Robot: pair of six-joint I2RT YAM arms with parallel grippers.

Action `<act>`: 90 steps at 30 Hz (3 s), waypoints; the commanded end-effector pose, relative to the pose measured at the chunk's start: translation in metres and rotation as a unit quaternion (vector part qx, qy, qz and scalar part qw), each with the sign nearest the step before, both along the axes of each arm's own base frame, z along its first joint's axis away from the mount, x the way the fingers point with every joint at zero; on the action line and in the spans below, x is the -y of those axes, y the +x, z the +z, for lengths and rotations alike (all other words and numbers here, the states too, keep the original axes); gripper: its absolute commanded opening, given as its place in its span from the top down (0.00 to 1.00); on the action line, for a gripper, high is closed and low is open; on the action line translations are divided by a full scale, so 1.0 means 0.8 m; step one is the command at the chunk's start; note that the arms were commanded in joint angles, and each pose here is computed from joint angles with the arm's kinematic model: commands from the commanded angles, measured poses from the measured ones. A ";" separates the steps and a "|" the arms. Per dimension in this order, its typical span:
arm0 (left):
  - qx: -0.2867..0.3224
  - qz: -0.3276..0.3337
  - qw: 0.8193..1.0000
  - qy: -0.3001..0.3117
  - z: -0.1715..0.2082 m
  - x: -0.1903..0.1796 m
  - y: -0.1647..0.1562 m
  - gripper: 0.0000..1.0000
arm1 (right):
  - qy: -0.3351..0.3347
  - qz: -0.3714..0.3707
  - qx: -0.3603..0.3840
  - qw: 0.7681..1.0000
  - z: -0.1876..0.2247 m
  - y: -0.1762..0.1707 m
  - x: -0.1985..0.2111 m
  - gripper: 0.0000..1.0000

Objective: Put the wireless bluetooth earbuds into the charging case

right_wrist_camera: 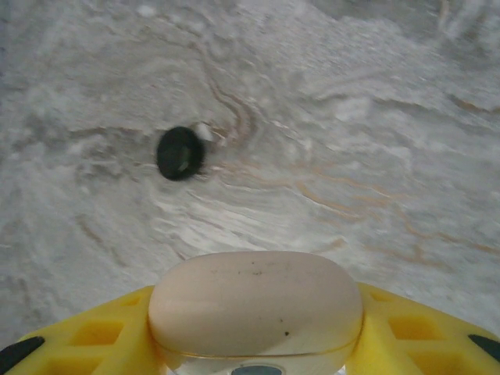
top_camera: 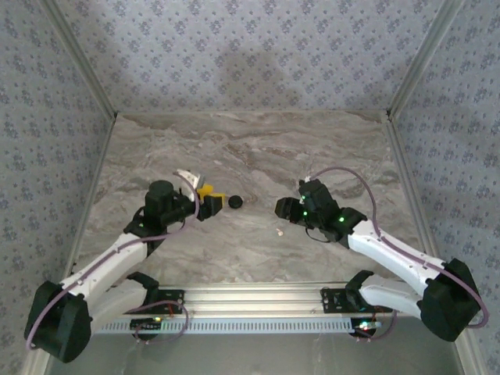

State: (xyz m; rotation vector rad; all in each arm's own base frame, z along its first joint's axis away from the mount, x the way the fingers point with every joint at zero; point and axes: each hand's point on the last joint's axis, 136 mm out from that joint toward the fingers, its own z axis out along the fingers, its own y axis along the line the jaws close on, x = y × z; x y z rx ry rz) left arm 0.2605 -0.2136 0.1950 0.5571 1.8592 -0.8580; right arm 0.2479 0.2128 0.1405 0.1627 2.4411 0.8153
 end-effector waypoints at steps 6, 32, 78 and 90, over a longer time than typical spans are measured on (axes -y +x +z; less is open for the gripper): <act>0.166 -0.089 0.982 -0.009 0.047 0.037 -0.035 0.41 | 0.121 0.063 0.080 0.987 0.085 0.026 -0.058 0.51; 0.208 -0.116 0.971 -0.018 0.062 0.092 -0.033 0.40 | 0.229 0.141 0.107 0.957 0.141 0.006 -0.139 0.50; 0.176 -0.304 0.933 -0.080 0.108 0.099 -0.091 0.79 | 0.011 0.449 0.383 0.807 0.185 -0.081 -0.067 0.35; 0.202 -0.359 0.907 -0.082 0.129 0.103 -0.120 0.79 | -0.006 0.544 0.443 0.713 0.184 -0.090 -0.086 0.44</act>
